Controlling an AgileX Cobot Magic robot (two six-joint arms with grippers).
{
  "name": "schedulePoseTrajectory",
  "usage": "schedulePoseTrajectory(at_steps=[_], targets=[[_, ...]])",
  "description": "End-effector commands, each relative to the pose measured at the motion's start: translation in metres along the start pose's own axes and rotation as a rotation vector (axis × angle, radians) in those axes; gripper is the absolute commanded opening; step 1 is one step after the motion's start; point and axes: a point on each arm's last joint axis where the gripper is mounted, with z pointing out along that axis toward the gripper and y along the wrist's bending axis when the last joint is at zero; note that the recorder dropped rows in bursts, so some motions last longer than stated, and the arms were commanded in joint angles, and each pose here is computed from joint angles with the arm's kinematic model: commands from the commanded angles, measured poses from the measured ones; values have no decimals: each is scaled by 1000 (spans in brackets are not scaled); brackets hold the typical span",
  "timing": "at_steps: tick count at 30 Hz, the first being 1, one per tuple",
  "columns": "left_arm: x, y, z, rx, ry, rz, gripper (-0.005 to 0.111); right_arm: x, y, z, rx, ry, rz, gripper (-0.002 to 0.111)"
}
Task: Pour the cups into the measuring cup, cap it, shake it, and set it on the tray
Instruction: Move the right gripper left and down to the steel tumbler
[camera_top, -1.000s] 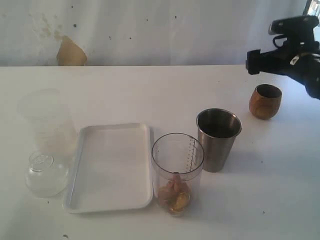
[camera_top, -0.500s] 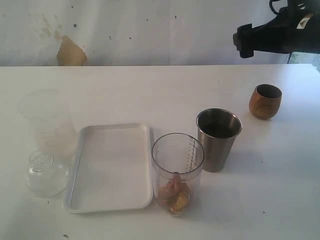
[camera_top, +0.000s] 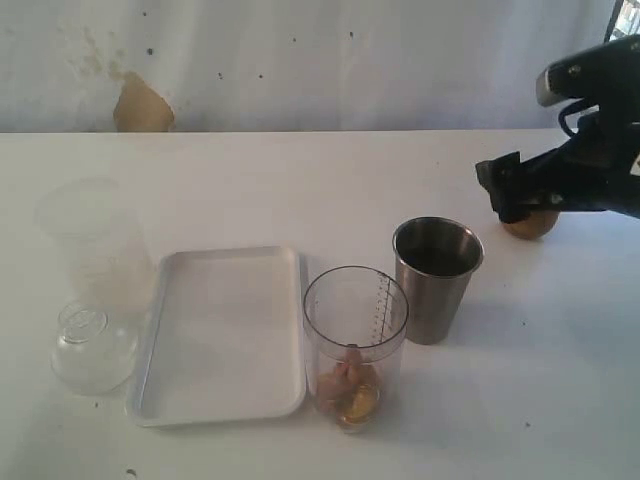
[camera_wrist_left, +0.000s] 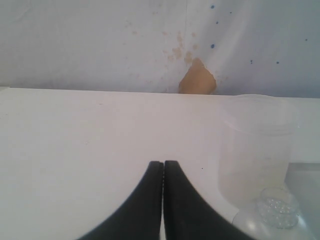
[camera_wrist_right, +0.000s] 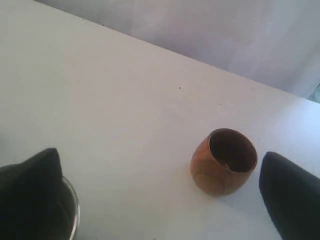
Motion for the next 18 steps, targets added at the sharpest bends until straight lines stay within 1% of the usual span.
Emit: schedulePoseTrajectory(at_steps=[1, 5, 9, 13, 18], targets=[[1, 0, 0, 4, -8, -3, 1, -5, 12, -20, -35, -77, 17, 105], [1, 0, 0, 4, -8, -3, 1, -6, 33, -35, -114, -103, -17, 105], [1, 0, 0, 4, -8, -3, 1, 9, 49, -42, -178, -68, -47, 105], [1, 0, 0, 4, -8, -3, 1, 21, 55, -42, -197, -51, -49, 105], [1, 0, 0, 4, -8, -3, 1, 29, 55, -41, -197, -50, -11, 105]])
